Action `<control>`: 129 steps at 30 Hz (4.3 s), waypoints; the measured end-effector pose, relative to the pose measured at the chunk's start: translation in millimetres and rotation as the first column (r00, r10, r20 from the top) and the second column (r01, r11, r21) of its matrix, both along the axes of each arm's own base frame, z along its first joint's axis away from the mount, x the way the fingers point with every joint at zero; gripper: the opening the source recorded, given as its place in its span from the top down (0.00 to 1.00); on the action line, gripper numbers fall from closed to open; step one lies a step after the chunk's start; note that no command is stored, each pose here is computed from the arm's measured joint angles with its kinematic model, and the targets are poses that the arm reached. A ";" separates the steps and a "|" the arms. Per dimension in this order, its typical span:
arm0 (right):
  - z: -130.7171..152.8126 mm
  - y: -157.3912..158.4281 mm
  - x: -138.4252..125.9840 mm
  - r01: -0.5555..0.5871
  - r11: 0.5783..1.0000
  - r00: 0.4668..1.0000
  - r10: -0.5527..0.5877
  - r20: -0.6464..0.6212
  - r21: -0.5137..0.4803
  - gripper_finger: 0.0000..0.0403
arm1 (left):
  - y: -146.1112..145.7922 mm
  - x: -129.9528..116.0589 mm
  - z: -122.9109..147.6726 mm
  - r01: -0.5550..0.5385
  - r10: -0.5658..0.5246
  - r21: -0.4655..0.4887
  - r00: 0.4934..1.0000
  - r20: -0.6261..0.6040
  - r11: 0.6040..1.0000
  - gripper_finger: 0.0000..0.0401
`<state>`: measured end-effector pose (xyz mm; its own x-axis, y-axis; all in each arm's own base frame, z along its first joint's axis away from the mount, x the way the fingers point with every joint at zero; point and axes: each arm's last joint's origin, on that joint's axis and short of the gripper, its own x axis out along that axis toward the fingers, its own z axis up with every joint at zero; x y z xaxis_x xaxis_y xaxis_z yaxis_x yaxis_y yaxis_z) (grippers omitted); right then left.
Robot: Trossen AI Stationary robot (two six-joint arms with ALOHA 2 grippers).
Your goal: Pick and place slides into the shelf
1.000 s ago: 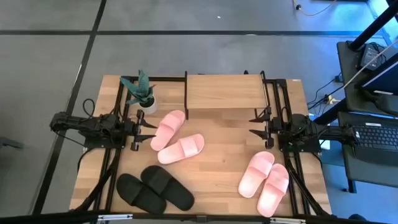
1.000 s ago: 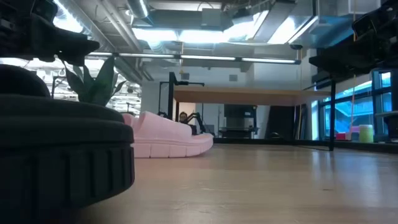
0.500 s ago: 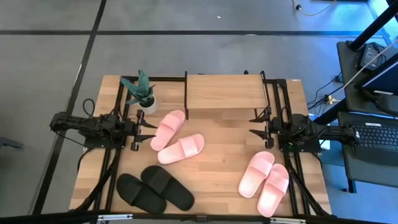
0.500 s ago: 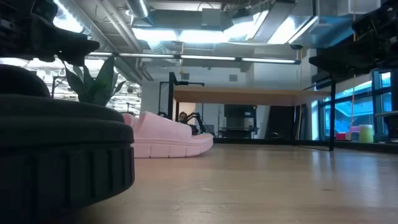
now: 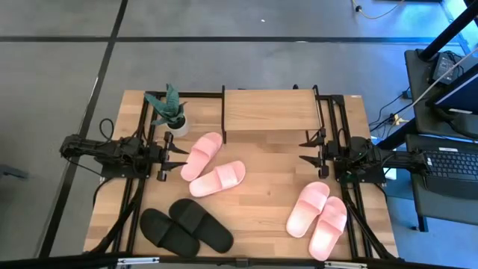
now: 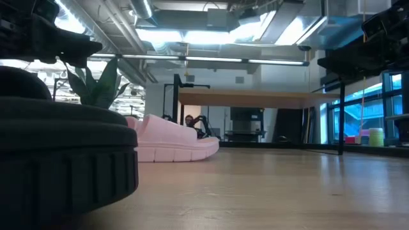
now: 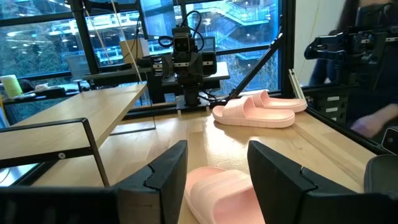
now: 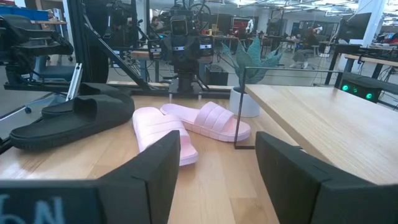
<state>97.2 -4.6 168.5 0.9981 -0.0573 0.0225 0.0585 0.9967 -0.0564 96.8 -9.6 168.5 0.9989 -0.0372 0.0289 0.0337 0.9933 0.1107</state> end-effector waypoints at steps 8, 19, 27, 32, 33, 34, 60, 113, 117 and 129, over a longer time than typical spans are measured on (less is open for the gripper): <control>0.0 0.0 0.0 0.000 1.000 1.000 0.000 0.000 -0.001 0.48 | 0.0 0.0 -0.1 0.000 0.000 0.000 1.000 0.000 1.000 0.60; -0.1 0.0 0.0 0.000 1.000 1.000 0.000 0.000 -0.001 0.48 | 0.0 0.0 -0.1 0.000 0.000 0.000 1.000 0.000 1.000 0.60; -0.1 0.0 0.0 0.000 1.000 1.000 0.000 -0.001 0.001 0.48 | 0.0 0.0 -0.1 0.000 0.000 0.000 1.000 -0.001 1.000 0.60; -0.1 0.0 0.0 0.000 1.000 1.000 0.000 0.000 0.000 0.48 | 0.0 0.0 -0.1 0.000 0.000 0.000 1.000 0.000 1.000 0.60; -0.1 0.0 0.0 -0.001 1.000 1.000 0.001 -0.001 0.001 0.48 | 0.0 0.0 -0.1 0.000 0.000 0.000 1.000 0.000 1.000 0.60; -0.1 0.0 0.0 0.000 1.000 1.000 0.000 -0.001 -0.001 0.48 | 0.0 0.0 0.0 0.000 0.000 0.000 1.000 0.000 1.000 0.60; -0.1 0.0 0.0 -0.006 0.978 1.000 0.003 0.012 0.207 0.48 | 0.0 0.0 -0.1 0.000 0.000 0.000 1.000 0.000 1.000 0.60; -0.2 0.0 0.0 -0.007 0.966 1.000 0.004 0.014 0.258 0.48 | -2.4 -1.3 15.6 0.086 -0.077 -0.053 0.984 0.158 0.995 0.40; 0.0 0.0 0.0 -0.007 0.966 1.000 0.003 0.015 0.258 0.48 | -5.5 2.7 14.6 0.073 -0.097 0.193 0.988 0.121 0.979 0.42; 2.6 -2.8 -0.4 0.077 0.955 0.995 -0.093 0.043 0.287 0.48 | -17.6 39.4 59.8 0.045 0.080 0.514 0.973 -0.219 0.856 0.42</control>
<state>96.8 -7.4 171.1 0.9869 -0.1542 0.0484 0.1389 0.9622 0.2344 136.2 -27.2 228.3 0.9764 0.0333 -0.2135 0.1030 0.7969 0.5952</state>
